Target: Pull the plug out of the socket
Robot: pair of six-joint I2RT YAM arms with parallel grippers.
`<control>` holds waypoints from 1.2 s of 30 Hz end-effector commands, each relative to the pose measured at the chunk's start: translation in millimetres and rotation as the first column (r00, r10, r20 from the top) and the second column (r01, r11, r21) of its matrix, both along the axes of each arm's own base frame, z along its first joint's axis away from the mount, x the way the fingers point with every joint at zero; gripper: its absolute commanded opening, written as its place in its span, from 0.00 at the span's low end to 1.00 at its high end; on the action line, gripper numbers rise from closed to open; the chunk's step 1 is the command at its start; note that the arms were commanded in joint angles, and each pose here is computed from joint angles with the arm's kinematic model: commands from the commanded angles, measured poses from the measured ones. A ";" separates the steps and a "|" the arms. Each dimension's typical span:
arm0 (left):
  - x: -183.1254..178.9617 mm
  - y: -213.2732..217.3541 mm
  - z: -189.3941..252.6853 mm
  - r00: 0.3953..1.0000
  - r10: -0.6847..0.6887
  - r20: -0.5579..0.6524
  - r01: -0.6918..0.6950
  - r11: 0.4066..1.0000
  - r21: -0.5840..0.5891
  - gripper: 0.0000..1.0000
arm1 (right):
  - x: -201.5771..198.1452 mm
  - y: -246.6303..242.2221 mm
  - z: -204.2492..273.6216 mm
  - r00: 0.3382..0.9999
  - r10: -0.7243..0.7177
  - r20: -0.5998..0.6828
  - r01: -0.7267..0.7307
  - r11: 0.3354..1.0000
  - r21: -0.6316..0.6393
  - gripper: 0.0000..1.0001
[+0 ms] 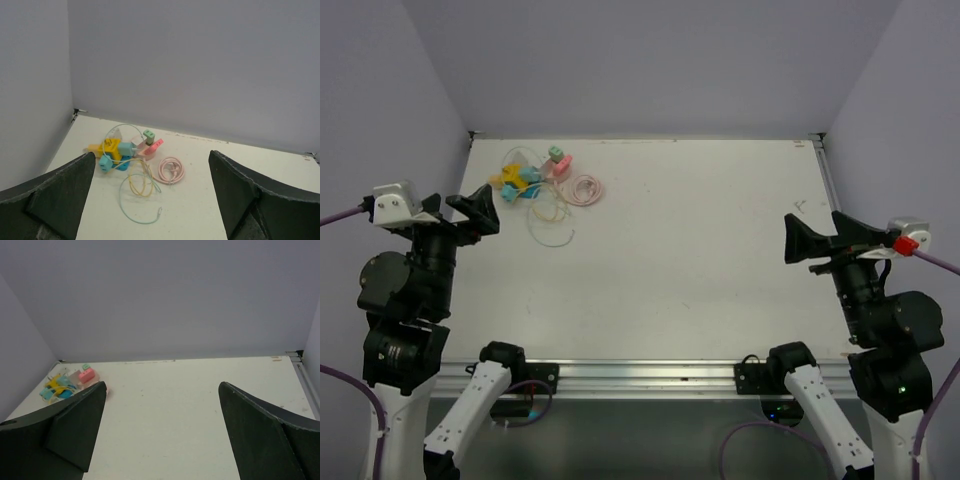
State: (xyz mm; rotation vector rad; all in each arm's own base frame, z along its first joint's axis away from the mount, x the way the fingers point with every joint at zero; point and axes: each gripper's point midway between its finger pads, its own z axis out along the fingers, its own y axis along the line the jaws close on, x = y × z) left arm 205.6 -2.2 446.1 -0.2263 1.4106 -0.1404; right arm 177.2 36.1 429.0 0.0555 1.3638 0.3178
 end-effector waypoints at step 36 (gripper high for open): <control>257.0 16.0 -221.2 0.843 0.076 -0.532 -0.168 0.978 -0.127 1.00 | 75.5 103.2 -198.5 0.765 0.422 -0.486 -0.375 0.906 0.196 0.99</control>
